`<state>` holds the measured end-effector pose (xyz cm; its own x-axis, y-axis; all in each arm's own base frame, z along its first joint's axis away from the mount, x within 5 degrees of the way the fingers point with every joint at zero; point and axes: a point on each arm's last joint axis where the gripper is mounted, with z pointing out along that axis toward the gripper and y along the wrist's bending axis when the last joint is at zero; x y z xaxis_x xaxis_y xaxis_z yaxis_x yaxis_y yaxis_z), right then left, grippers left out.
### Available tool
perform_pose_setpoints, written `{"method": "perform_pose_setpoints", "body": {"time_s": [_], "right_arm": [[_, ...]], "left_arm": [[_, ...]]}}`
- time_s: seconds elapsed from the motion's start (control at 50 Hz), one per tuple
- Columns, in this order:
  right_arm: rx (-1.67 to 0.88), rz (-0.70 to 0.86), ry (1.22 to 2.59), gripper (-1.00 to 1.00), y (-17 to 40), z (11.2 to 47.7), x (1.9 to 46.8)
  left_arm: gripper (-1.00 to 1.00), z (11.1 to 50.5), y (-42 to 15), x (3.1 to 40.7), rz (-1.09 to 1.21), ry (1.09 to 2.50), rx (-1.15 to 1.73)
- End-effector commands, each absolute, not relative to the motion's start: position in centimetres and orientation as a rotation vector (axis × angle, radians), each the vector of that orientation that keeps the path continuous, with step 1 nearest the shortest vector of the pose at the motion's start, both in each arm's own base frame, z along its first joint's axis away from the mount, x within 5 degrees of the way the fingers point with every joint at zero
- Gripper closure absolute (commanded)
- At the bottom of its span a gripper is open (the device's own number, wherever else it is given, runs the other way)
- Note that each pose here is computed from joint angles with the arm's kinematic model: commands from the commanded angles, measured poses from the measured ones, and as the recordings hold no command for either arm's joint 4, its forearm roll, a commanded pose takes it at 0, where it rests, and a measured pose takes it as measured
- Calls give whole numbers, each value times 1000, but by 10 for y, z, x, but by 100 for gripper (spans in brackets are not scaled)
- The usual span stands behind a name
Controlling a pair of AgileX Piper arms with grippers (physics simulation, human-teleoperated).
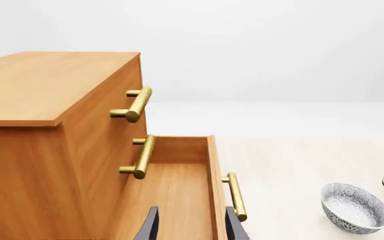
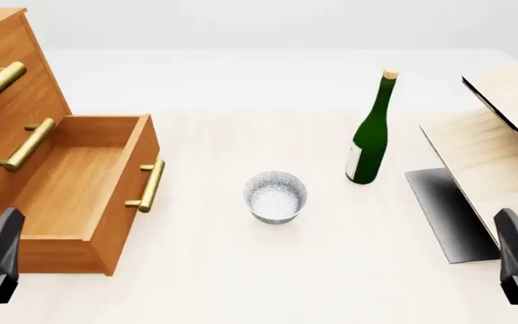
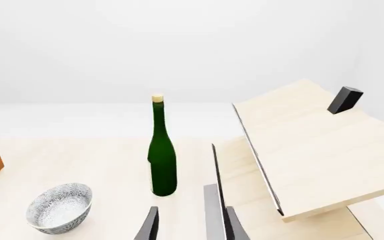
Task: Put the bowl in the bottom drawer of the cabinet and close it.
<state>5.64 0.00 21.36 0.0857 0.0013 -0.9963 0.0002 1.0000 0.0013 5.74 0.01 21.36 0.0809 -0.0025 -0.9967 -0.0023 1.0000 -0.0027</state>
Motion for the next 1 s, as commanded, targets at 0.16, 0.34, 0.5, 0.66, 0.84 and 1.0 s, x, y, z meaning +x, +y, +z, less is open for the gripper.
{"method": "perform_pose_setpoints", "body": {"time_s": [0.16,0.34,0.5,0.66,0.84,1.0], "right_arm": [[4,4,1489,-100,0,214,57],[4,4,1489,-100,0,214,57],[4,4,1489,-100,0,214,57],[3,4,1490,-100,0,214,57],[3,4,1490,-100,0,214,57],[3,4,1490,-100,0,214,57]], "left_arm": [[-100,241,-3,52,-23,1537,62],[-100,246,-4,51,-37,1561,73],[-100,255,-5,49,-63,1590,109],[-100,261,-7,56,-67,1630,142],[-100,272,-8,58,-66,1656,164],[-100,280,-10,62,-83,1678,190]]}}
